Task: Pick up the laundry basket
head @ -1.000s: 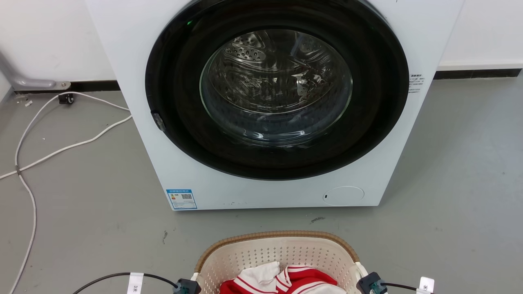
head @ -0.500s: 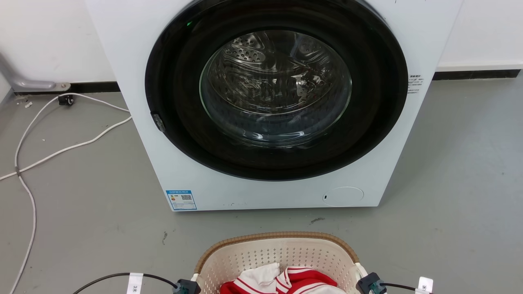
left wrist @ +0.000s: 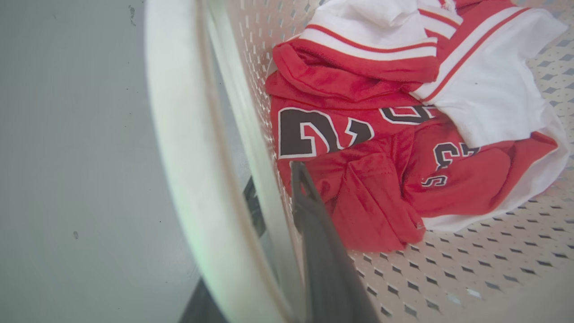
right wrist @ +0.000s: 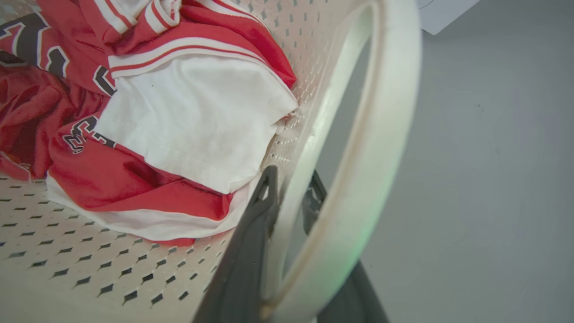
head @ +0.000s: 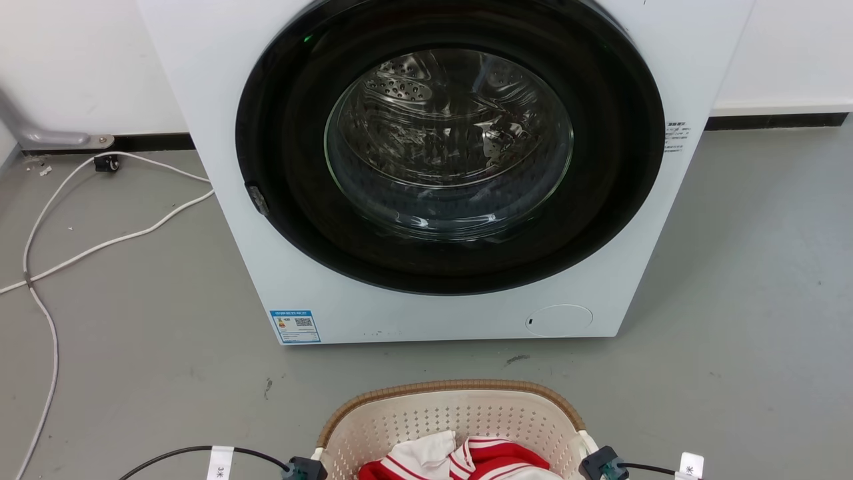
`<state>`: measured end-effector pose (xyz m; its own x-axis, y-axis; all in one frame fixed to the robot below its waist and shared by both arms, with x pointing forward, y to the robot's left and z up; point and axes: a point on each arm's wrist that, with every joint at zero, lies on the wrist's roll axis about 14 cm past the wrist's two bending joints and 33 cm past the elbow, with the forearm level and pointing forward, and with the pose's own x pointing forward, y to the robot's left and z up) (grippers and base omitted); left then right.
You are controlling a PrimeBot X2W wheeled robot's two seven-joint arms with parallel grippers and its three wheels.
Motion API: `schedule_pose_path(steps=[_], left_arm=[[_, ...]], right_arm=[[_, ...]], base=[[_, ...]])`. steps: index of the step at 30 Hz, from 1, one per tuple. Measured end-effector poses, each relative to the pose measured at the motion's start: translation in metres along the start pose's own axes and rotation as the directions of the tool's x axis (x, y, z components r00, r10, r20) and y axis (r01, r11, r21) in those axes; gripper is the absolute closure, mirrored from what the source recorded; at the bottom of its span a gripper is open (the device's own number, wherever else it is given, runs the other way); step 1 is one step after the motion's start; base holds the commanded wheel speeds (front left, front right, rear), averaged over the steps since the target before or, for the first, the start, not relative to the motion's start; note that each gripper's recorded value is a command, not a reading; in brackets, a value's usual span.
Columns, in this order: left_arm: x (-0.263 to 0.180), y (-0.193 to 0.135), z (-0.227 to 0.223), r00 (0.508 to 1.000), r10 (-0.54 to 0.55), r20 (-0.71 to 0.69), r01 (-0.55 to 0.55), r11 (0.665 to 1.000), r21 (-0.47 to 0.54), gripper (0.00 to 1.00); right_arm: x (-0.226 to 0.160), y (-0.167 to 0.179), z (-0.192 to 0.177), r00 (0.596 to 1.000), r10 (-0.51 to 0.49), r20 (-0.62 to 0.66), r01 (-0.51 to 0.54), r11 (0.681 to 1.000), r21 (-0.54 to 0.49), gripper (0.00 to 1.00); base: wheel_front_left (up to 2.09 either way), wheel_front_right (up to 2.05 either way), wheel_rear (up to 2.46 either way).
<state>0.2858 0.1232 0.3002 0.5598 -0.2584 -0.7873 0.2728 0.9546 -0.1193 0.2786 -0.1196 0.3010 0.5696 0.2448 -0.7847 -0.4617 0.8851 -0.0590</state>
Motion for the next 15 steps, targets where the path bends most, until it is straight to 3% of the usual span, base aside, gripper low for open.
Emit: schedule_pose_path(steps=[15], left_arm=[[0.0001,-0.0004,-0.0007,1.0,-0.002,-0.002,0.002,1.0,-0.003,1.0]], right_arm=[[0.0,0.0003,-0.0013,1.0,0.001,-0.008,-0.001,1.0,-0.003,1.0]], base=[[0.0,0.0,0.0]])
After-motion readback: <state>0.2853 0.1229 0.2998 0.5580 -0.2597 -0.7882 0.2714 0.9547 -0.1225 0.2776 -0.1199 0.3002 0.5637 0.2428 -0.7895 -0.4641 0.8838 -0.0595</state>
